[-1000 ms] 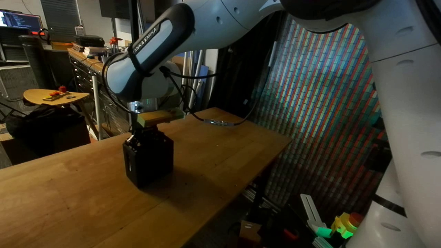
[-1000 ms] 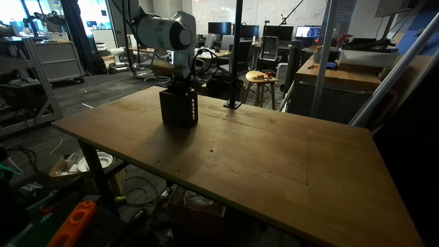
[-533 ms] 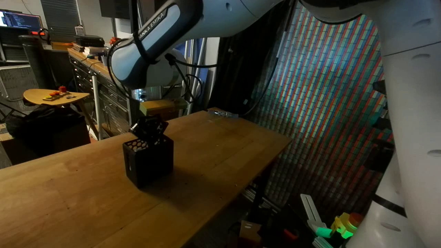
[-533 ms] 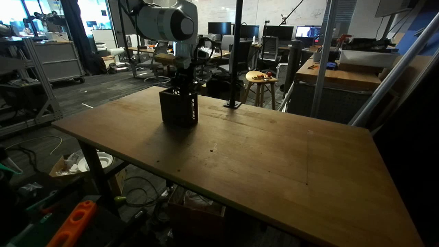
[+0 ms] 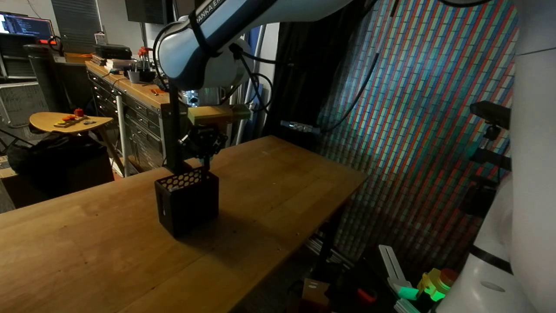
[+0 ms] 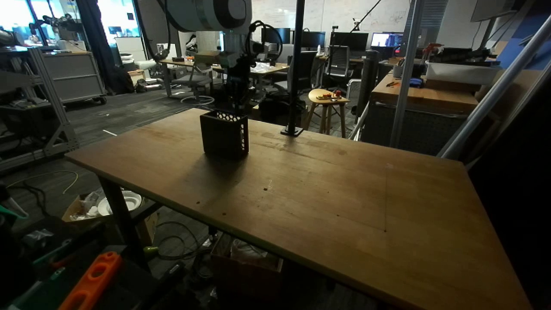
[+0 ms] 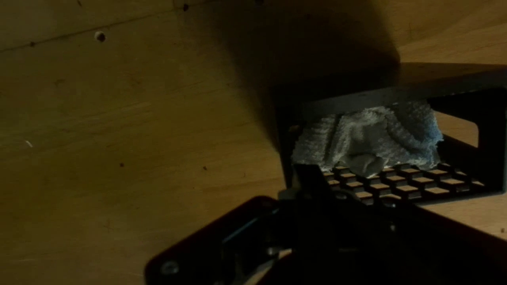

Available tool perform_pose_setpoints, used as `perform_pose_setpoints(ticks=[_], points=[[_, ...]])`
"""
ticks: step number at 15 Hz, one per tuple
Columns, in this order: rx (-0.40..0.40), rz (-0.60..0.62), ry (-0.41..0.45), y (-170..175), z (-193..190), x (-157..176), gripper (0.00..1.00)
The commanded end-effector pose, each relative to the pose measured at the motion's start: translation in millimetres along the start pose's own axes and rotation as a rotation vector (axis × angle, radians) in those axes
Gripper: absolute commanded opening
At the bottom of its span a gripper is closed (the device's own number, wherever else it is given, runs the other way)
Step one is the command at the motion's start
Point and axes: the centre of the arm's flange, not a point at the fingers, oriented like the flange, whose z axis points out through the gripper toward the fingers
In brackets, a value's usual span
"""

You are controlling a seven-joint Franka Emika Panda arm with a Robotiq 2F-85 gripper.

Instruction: Pick up the towel from the table and put it in the small black basket.

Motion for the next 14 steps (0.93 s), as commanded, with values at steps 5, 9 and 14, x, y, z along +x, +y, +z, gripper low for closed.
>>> perform_pose_setpoints(ticks=[5, 9, 14], points=[[-0.003, 0.214, 0.084, 37.1, -41.0, -43.9, 0.01], [0.003, 0.210, 0.052, 35.0, -37.4, -32.8, 0.11], [0.004, 0.219, 0.051, 35.8, -36.5, -36.6, 0.11]])
